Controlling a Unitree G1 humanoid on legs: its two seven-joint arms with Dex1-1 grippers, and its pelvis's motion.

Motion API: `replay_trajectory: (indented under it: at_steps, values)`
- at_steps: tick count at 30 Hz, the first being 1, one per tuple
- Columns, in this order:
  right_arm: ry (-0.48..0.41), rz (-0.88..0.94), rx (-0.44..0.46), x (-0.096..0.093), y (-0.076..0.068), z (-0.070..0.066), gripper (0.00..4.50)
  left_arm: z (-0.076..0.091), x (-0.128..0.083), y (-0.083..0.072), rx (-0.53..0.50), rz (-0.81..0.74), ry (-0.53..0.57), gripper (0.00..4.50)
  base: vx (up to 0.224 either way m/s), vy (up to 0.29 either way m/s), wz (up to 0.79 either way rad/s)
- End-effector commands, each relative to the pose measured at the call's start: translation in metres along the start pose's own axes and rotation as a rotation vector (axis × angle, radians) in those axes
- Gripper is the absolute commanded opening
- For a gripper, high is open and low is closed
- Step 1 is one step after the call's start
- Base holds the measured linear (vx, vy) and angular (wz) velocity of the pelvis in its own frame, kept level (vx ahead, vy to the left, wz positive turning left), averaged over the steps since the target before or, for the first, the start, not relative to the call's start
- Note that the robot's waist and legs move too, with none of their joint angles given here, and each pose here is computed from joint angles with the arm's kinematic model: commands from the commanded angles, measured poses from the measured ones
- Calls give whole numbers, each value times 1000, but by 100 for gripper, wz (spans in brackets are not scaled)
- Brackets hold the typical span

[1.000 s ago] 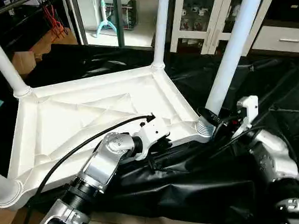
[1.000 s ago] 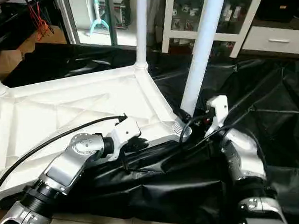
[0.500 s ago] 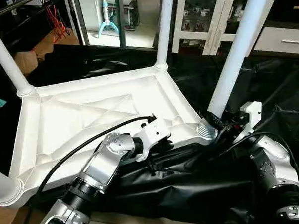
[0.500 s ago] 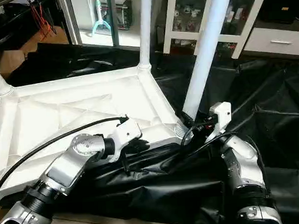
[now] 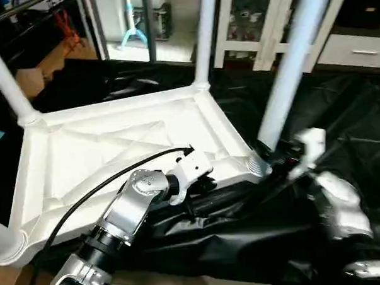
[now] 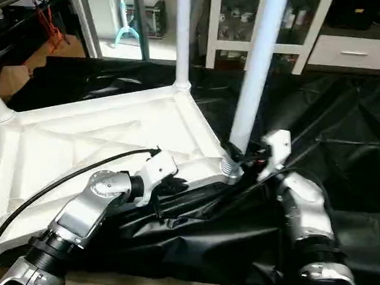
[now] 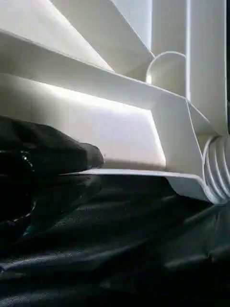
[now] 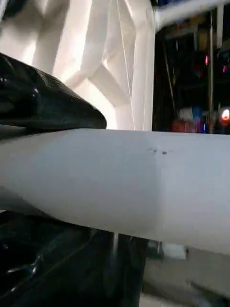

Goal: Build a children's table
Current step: Insert table leg to table base

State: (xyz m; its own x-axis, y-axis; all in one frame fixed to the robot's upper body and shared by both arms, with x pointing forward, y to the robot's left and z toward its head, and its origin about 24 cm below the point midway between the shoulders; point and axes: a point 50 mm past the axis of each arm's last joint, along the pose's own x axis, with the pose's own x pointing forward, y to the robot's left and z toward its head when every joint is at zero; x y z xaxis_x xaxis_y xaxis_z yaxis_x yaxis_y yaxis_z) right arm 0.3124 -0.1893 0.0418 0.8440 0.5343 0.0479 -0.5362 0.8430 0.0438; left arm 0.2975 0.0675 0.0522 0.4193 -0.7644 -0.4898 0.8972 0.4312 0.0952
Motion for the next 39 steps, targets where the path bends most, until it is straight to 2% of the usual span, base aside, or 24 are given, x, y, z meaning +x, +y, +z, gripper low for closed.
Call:
replay_trajectory:
  at_steps: [1, 3, 4, 6, 8, 10, 12, 18, 22, 24, 26, 27, 28, 30, 31, 34, 35, 37, 39]
  values:
    - [252, -207, -3, -18, -3, -47, 188, 6, -7, 28, -85, 267, -6, 0, 0, 0, 0]
    - [277, -449, -25, -11, -8, -50, 188, 14, -2, 42, -167, 460, -23, 0, 0, 0, 0]
    - [276, -540, 15, -7, -8, -52, 188, 21, 0, 46, -192, 526, -55, 0, 0, 0, 0]
    - [265, -614, 75, 0, -3, -53, 188, 30, 4, 48, -206, 564, -89, 0, 0, 0, 0]
    - [236, -623, 119, 11, 6, -52, 188, 40, 9, 45, -191, 542, -112, 0, 0, 0, 0]
    - [215, -603, 140, 16, 10, -50, 188, 42, 10, 43, -186, 515, -119, 0, 0, 0, 0]
    - [160, -590, 217, 20, 13, -48, 188, 40, 9, 40, -171, 473, -120, 0, 0, 0, 0]
    - [104, -507, 255, 25, 13, -38, 188, 34, 5, 33, -115, 348, -141, 0, 0, 0, 0]
    - [90, -313, 212, 27, 2, -19, 188, 26, -10, 27, -3, 176, -148, 0, 0, 0, 0]
    - [93, -275, 197, 26, 1, -16, 187, 25, -13, 26, 16, 150, -147, 0, 0, 0, 0]
    - [143, -33, 119, 17, -5, -4, 187, 19, -23, 22, 97, 35, -133, 0, 0, 0, 0]
    - [143, -33, 119, 17, -5, -4, 187, 19, -23, 22, 97, 35, -133, 0, 0, 0, 0]
    - [175, 70, 99, 10, -7, 0, 187, 17, -27, 22, 110, 10, -121, 0, 0, 0, 0]
    - [208, 164, 90, 1, -12, 5, 187, 16, -30, 19, 133, -32, -125, 0, 0, 0, 0]
    - [210, 170, 88, 0, -12, 5, 187, 16, -30, 19, 133, -34, -125, 0, 0, 0, 0]
    - [274, 331, 64, -21, -21, 11, 187, 12, -33, 18, 159, -70, -120, 0, 0, 0, 0]
    - [295, 391, 82, -33, -26, 11, 187, 11, -35, 18, 177, -72, -126, 0, 0, 0, 0]
    - [300, 410, 101, -37, -28, 11, 187, 11, -36, 19, 183, -73, -132, 0, 0, 0, 0]
    - [342, 469, 136, -47, -29, 8, 187, 11, -37, 18, 180, -86, -146, 0, 0, 0, 0]
